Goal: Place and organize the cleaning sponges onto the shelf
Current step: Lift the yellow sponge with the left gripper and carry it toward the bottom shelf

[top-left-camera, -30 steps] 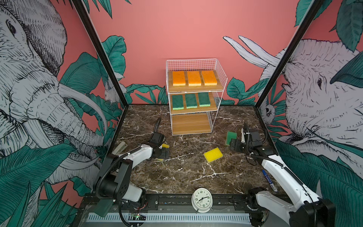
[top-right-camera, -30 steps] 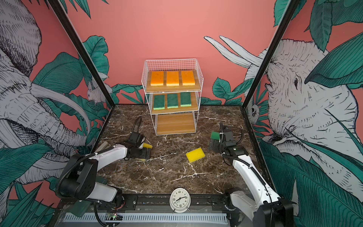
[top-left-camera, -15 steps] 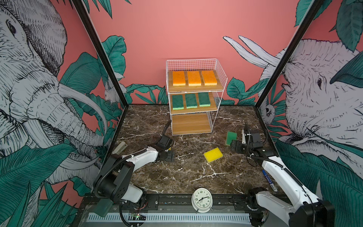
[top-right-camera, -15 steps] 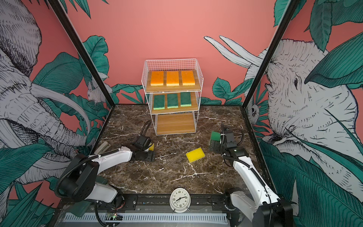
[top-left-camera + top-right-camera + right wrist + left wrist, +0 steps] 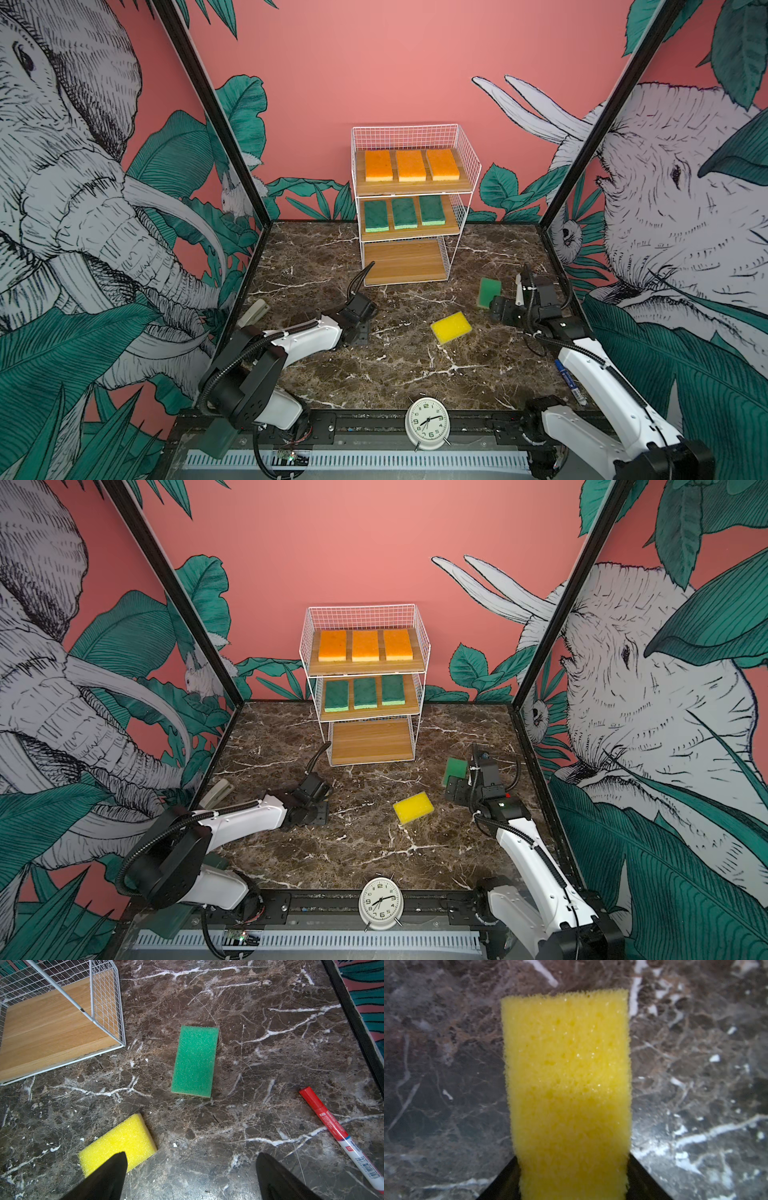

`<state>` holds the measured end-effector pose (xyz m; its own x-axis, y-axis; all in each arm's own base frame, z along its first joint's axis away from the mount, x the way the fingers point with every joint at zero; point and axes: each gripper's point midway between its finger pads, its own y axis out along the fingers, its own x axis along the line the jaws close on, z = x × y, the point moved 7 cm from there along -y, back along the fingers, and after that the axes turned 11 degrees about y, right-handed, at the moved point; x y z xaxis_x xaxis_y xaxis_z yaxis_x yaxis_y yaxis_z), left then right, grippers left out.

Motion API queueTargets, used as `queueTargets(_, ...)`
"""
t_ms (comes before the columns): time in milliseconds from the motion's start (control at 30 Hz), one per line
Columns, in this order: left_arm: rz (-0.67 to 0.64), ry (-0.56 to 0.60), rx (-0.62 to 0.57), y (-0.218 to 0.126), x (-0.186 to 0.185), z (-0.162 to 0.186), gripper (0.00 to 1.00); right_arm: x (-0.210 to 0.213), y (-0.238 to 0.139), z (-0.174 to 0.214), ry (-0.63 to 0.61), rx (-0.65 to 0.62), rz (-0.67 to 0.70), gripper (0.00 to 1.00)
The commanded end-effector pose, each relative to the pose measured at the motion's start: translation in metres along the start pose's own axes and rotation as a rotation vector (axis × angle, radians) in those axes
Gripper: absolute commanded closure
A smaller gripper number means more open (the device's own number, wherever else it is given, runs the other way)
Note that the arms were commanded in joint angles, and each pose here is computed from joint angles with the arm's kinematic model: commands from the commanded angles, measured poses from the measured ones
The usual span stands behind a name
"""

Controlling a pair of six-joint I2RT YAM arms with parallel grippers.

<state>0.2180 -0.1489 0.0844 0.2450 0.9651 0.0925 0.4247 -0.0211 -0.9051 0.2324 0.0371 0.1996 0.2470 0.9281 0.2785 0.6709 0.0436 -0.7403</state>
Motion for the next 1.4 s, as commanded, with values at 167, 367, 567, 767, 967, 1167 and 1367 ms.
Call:
queueTargets(167,0.072,0.017,-0.293,-0.027,-0.03,-0.031,0.36,0.0,-0.004,0.003,0.042,-0.033,-0.053,0.01)
queueTargets(367,0.053,0.044,-0.43,-0.025,-0.043,-0.065,0.36,-0.003,-0.009,0.008,0.052,-0.048,-0.066,0.01)
queueTargets(567,-0.006,0.06,-0.55,-0.028,-0.053,-0.101,0.36,0.0,-0.008,0.011,0.071,-0.043,-0.108,0.01)
queueTargets(767,-0.056,0.05,-0.638,-0.024,-0.06,-0.127,0.36,0.002,-0.006,0.011,0.074,-0.04,-0.122,0.01)
queueTargets(967,-0.084,0.045,-0.68,-0.01,-0.068,-0.141,0.36,0.004,-0.006,0.012,0.079,-0.038,-0.146,0.01)
queueTargets(1167,-0.12,0.025,-0.696,0.0,-0.073,-0.156,0.36,0.005,-0.005,0.014,0.085,-0.033,-0.166,0.01)
queueTargets(1367,-0.161,-0.009,-0.708,0.002,-0.067,-0.159,0.36,0.006,-0.008,0.014,0.085,-0.034,-0.179,0.01)
